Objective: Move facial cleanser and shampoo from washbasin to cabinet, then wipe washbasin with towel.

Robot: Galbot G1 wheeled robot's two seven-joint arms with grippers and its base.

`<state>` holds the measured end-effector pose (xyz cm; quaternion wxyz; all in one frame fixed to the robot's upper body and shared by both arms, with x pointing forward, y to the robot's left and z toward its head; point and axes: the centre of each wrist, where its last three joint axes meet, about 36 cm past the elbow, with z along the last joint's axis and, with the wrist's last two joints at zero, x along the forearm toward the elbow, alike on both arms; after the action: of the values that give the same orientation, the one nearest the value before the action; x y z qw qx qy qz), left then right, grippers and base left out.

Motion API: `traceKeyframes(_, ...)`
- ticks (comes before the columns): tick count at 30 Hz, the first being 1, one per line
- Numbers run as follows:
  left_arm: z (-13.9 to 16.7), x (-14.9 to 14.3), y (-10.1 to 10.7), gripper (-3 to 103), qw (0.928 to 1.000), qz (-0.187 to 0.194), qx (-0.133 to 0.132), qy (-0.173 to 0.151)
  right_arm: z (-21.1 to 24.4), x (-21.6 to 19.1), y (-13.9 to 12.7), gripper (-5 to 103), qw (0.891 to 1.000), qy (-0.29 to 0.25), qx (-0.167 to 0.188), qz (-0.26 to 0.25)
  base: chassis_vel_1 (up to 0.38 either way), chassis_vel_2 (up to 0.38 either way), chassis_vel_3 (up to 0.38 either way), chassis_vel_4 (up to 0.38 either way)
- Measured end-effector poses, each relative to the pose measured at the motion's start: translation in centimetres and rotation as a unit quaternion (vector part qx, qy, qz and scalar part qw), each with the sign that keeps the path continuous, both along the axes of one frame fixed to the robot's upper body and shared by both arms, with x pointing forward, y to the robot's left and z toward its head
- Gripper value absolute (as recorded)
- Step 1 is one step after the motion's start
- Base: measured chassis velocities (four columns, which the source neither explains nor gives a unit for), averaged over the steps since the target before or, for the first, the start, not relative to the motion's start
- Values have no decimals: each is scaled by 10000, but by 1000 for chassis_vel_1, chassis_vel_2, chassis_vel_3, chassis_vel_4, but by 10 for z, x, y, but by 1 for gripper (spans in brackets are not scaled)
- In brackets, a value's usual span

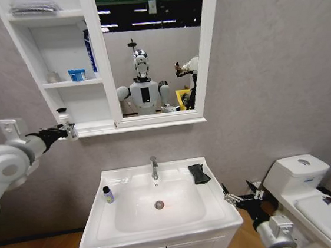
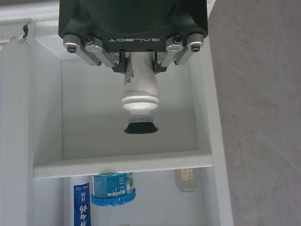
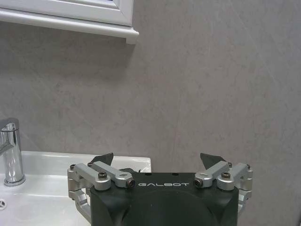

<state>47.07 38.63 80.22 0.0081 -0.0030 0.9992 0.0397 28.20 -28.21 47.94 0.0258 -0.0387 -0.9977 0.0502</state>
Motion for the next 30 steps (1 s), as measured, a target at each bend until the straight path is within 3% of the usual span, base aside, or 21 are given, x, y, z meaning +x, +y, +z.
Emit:
traceKeyframes(5,3,42,-13,28,9998,-65,21,192,-6,1,-4,100,10000,-14,51,-73,0,0,0,0)
traceKeyframes(9,0,57,-12,28,9996,-13,8,270,-8,1,-6,100,9999,-28,54,-104,0,0,0,0)
traceKeyframes(11,0,78,-7,28,9994,103,-113,309,-10,1,-9,100,9999,-38,40,-119,0,0,0,0)
traceKeyframes(20,19,97,-2,28,9995,203,-174,156,-20,1,-11,100,9999,25,44,-154,0,0,0,0)
traceKeyframes(30,13,107,0,28,9994,211,-118,234,-20,4,-13,100,9998,-1,20,-181,0,0,0,0)
